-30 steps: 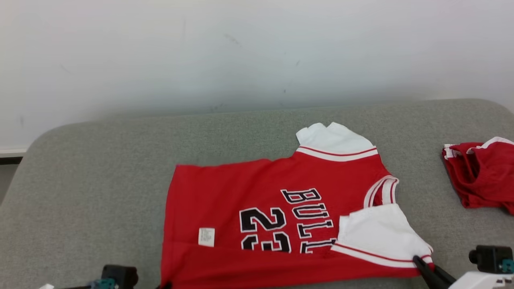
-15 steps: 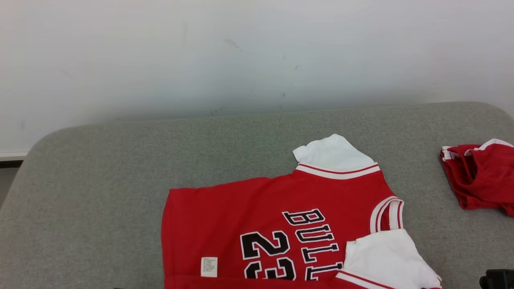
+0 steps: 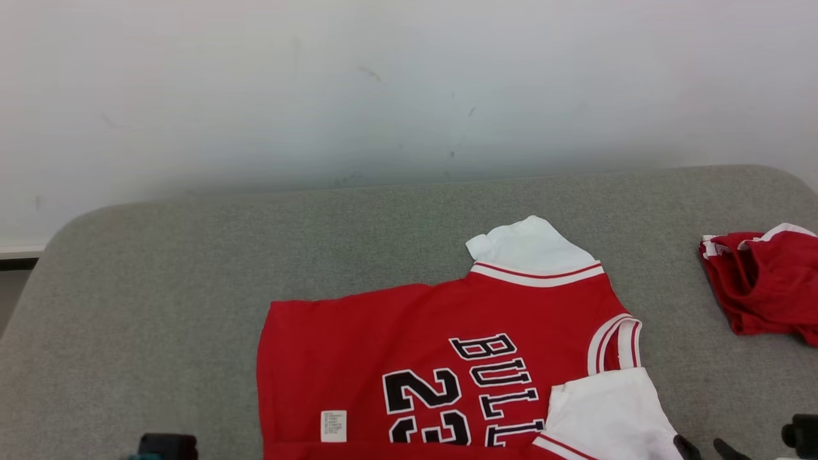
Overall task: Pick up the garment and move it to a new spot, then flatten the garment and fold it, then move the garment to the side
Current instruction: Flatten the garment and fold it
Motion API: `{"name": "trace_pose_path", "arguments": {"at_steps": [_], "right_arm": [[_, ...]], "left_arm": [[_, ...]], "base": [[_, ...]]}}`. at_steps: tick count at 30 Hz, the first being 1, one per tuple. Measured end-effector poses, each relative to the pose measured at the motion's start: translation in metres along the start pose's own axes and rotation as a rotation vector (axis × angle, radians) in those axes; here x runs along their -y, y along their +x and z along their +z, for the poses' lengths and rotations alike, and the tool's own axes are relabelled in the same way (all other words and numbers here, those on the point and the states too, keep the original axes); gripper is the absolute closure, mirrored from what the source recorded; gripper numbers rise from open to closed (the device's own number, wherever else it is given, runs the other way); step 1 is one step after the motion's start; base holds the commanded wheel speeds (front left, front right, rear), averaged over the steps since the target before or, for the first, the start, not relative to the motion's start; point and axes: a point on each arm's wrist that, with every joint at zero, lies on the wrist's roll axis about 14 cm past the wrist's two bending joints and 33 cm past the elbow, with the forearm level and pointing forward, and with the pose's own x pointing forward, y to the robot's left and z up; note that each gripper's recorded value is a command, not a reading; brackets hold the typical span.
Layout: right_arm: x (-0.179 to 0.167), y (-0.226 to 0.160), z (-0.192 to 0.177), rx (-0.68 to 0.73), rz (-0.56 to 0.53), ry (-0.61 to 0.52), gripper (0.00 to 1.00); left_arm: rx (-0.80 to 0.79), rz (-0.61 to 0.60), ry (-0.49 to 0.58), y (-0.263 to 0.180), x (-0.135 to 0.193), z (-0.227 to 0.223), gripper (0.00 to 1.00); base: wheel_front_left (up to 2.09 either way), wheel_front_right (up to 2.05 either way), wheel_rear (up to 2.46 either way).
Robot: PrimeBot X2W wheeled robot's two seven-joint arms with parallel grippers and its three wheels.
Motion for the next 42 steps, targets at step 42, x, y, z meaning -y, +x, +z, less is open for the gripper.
{"name": "trace_pose_path", "arguments": {"at_steps": [42], "right_arm": [[-0.069,0.257,0.158,0.008,0.147,-0.333,0.00]], "left_arm": [[0.162,-0.057,0.110,0.159,-0.025,0.106,0.00]], "base": [[0.00,0.00,0.00]]}}
